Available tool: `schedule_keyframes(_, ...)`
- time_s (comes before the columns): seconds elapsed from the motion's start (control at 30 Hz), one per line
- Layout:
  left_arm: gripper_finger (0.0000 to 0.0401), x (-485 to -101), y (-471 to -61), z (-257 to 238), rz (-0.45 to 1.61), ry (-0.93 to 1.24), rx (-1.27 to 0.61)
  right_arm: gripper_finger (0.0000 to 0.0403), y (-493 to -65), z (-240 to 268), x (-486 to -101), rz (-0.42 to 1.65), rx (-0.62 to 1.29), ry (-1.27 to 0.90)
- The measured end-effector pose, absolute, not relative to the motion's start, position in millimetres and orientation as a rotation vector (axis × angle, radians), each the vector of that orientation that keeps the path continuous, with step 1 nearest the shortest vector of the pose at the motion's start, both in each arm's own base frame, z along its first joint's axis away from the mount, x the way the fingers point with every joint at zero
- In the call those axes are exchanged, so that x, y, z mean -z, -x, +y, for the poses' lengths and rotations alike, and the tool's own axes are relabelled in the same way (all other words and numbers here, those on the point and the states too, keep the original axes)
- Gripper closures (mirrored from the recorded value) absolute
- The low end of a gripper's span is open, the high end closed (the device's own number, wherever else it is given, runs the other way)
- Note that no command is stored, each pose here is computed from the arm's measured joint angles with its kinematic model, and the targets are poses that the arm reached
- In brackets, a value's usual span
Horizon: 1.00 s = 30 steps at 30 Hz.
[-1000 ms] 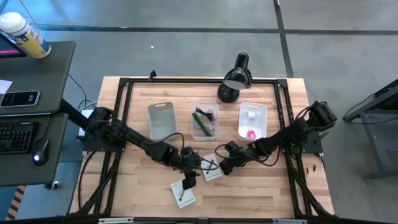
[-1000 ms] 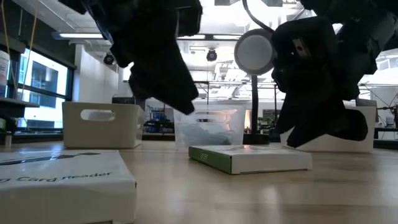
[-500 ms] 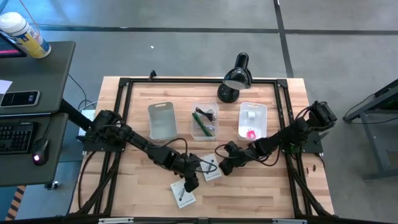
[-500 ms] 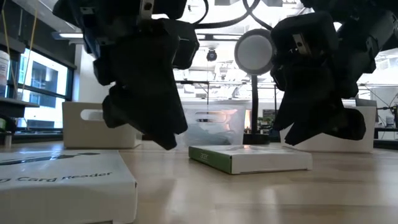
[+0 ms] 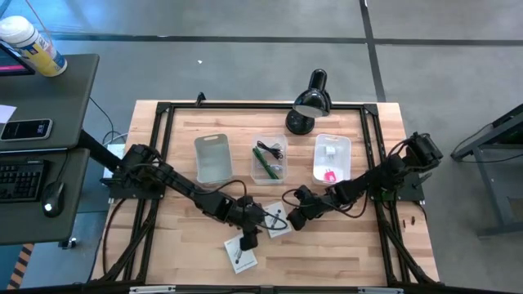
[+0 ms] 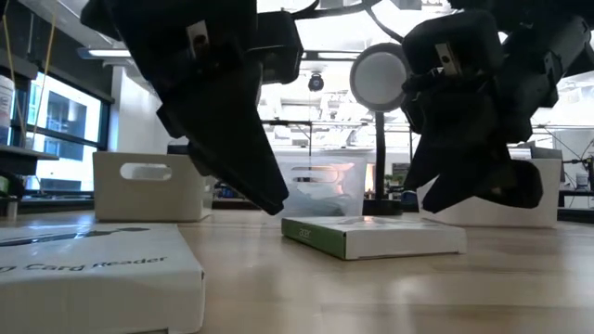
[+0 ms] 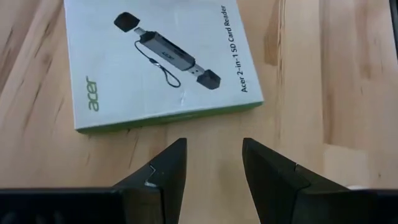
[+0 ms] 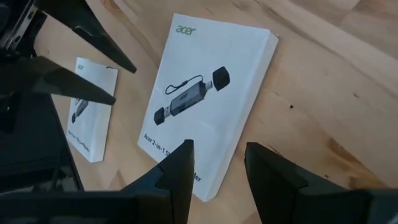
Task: Pick and place items into bin
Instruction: Put the top white card reader box into the gray bin
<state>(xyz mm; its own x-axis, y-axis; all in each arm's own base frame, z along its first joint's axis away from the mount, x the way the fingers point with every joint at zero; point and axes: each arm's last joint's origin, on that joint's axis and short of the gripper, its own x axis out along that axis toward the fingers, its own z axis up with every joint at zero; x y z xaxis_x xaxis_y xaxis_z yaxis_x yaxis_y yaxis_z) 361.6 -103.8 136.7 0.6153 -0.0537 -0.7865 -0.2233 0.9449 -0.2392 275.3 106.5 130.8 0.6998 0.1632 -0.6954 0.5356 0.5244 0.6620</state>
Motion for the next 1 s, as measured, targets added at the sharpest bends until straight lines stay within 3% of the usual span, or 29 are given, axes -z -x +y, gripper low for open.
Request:
schedule_keyframes(0.47, 0.0258, -128.4, -354.4, -107.3, 0.994, 0.276, -0.102, 0.0269, -275.3, 106.8, -130.9, 0.797, 0.258, -1.049)
schedule_keyframes(0.87, 0.0258, -129.4, -357.1, -104.4, 1.023, 0.537, -0.102, 0.0269, -275.5, 106.7, -131.1, 0.791, 0.26, -1.048)
schedule_keyframes(1.0, 0.0258, -129.7, -358.8, -99.6, 1.025, 0.452, -0.036, 0.0269, -275.5, 106.7, -131.1, 0.791, 0.255, -1.036)
